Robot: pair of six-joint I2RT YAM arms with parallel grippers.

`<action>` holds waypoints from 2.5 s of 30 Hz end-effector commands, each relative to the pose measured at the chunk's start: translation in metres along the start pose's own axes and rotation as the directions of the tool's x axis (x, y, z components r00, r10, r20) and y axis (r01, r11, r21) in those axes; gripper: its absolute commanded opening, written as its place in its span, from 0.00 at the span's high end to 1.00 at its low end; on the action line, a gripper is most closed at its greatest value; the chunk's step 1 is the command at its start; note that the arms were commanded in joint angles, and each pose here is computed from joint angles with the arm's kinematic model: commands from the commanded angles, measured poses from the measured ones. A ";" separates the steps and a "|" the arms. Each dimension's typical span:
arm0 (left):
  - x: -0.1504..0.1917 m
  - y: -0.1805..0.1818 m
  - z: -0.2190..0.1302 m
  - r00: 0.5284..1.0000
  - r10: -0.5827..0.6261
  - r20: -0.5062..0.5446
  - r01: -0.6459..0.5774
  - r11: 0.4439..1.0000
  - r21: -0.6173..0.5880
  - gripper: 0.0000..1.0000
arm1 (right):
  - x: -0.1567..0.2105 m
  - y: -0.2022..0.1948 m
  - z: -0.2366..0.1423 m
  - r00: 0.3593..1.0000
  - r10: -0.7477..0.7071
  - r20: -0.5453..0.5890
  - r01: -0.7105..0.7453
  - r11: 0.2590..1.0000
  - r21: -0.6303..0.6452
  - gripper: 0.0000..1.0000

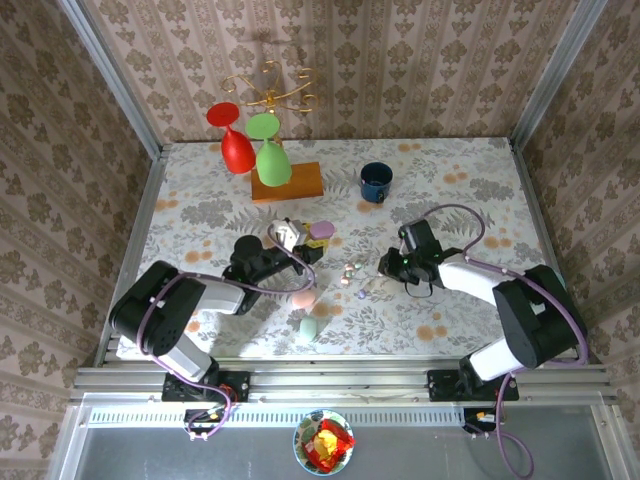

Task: Insert the wireless bluetooth earbuds into the charging case

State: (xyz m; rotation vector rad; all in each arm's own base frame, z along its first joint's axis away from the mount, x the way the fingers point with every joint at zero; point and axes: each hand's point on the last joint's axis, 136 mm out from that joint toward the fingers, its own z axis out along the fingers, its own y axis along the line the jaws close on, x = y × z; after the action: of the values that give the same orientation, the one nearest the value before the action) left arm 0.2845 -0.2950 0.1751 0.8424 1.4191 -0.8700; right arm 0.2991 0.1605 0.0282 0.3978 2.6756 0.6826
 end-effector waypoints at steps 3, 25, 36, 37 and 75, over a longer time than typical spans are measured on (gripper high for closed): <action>-0.010 -0.007 -0.003 0.999 -0.018 0.041 0.018 1.000 0.014 0.71 | 0.002 -0.027 0.002 1.000 0.010 0.015 -0.012 0.994 0.112 0.74; -0.021 -0.054 -0.016 0.998 -0.040 0.047 0.026 0.964 0.265 0.72 | -0.010 0.160 -0.120 0.464 -0.718 0.519 0.883 0.424 -0.202 0.22; -0.024 -0.058 -0.018 0.998 -0.041 0.053 0.024 0.960 0.277 0.72 | -0.010 0.195 -0.110 0.399 -0.736 0.546 0.916 0.352 -0.194 0.21; -0.023 -0.057 -0.018 0.998 -0.040 0.052 0.024 0.963 0.270 0.72 | -0.010 0.194 -0.109 0.394 -0.740 0.545 0.918 0.348 -0.192 0.20; -0.013 -0.056 -0.019 0.999 -0.041 0.031 0.032 0.966 0.255 0.71 | -0.052 0.208 -0.114 0.417 -0.667 0.618 0.878 0.470 -0.086 0.23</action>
State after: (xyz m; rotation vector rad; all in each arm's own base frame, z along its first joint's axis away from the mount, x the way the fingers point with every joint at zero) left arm 0.2328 -0.3042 0.1801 0.9710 1.3756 -1.1225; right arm 0.3359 0.2719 0.2154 -0.7551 1.8279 0.6293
